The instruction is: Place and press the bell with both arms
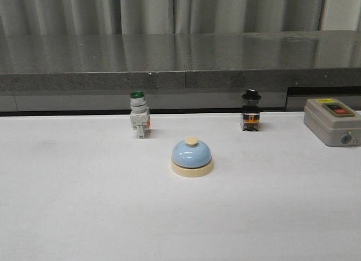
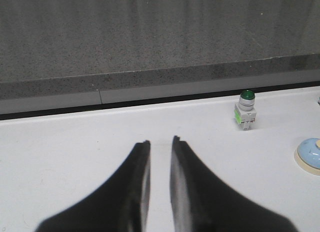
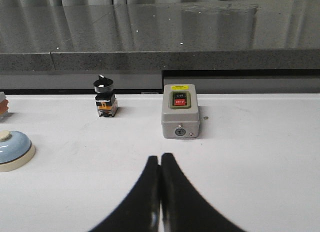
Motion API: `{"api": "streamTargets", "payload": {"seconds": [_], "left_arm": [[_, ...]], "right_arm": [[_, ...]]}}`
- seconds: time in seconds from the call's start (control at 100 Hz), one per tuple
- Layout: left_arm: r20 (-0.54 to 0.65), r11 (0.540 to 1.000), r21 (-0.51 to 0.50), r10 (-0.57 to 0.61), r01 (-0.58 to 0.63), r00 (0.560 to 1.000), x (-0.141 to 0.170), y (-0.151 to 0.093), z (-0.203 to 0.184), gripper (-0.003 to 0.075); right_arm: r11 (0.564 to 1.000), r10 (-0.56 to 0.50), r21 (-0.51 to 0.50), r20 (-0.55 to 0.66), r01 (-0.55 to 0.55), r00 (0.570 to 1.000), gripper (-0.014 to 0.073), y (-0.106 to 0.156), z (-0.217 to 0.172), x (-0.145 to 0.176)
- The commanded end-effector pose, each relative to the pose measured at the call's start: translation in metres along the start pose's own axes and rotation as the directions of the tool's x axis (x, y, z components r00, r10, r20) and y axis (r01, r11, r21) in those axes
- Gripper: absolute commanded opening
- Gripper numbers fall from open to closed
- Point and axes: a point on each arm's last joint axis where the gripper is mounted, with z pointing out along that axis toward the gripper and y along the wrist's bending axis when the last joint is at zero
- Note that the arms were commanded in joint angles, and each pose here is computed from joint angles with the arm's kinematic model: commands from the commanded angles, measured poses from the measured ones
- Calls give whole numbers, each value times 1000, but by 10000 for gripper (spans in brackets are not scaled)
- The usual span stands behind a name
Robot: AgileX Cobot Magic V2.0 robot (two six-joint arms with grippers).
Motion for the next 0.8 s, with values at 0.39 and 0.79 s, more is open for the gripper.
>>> {"api": "streamTargets", "payload": {"seconds": [0.39, 0.79], "left_arm": [[93, 1000, -3, -22, 22, 995, -14, 1, -3, -19], [212, 995, -74, 83, -69, 974, -15, 5, -1, -19]], "right_arm": [[1000, -1, -2, 120, 2, 993, -60, 1, -3, -14], [1000, -1, -2, 120, 2, 993, -60, 1, -3, -14]]}}
